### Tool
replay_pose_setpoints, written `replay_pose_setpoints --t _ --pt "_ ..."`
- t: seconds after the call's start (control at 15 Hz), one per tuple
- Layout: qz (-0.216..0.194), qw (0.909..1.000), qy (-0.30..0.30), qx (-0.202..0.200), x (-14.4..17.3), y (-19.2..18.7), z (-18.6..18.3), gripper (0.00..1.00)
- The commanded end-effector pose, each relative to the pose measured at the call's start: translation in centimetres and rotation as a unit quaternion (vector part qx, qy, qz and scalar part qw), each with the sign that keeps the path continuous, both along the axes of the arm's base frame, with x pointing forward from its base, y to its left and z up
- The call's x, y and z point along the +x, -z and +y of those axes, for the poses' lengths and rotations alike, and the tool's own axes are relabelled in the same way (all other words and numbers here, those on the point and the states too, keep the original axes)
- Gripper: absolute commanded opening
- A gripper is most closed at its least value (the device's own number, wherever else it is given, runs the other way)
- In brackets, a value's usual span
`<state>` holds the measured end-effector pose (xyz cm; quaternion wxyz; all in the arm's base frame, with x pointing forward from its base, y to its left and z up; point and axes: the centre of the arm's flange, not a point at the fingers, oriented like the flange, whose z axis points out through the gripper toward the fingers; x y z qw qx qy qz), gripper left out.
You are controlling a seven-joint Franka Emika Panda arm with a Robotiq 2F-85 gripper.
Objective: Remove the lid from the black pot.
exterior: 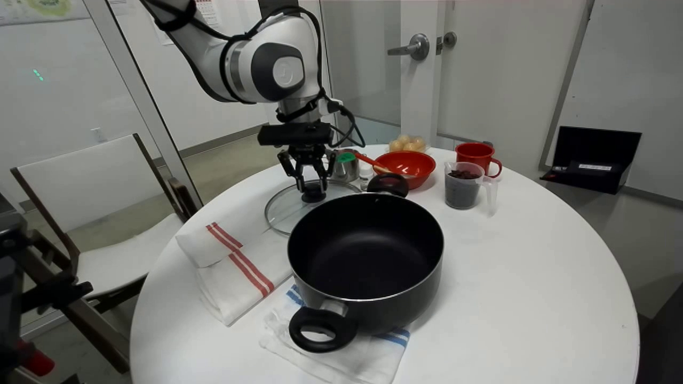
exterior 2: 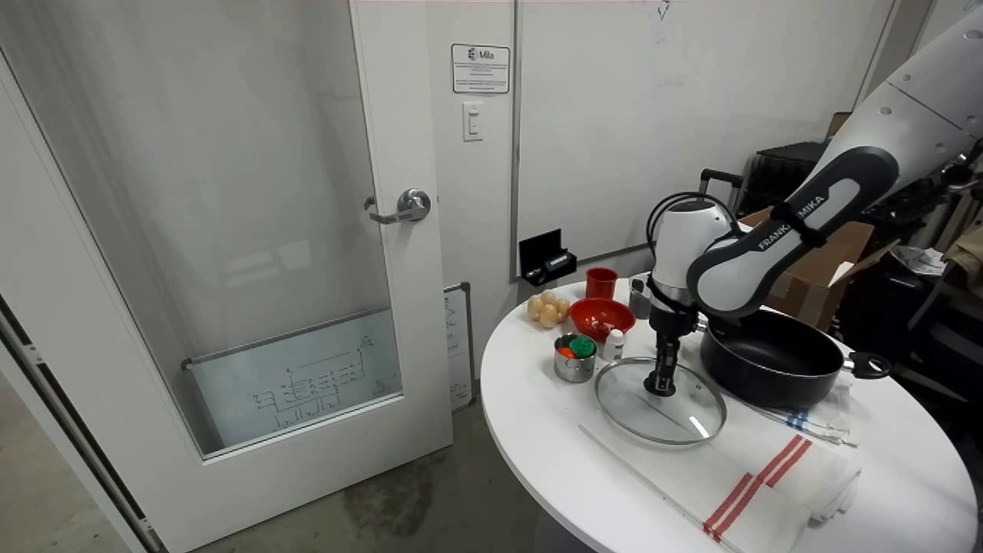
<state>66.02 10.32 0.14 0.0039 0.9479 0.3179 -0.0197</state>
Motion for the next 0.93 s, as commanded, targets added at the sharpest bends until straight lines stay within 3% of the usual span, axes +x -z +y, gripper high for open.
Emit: replay_pose_setpoints --t 0.0,0.07,0.2,0.4,0.87 --pt "0.008 0.9999 0.01 0.009 0.1 -1.0 0.4 0.3" --pt "0.008 0.9999 0.011 0.009 0.1 -1.0 0.4 0.75" --pt "0.007 0.9998 0.012 0.011 0.1 -1.2 0.4 0.81" --pt "0.0 0.9997 0.015 0.017 0.4 -2.0 0.6 0.99" --pt "-0.025 0.9986 0.024 0.04 0.5 -7.9 0.6 1.0"
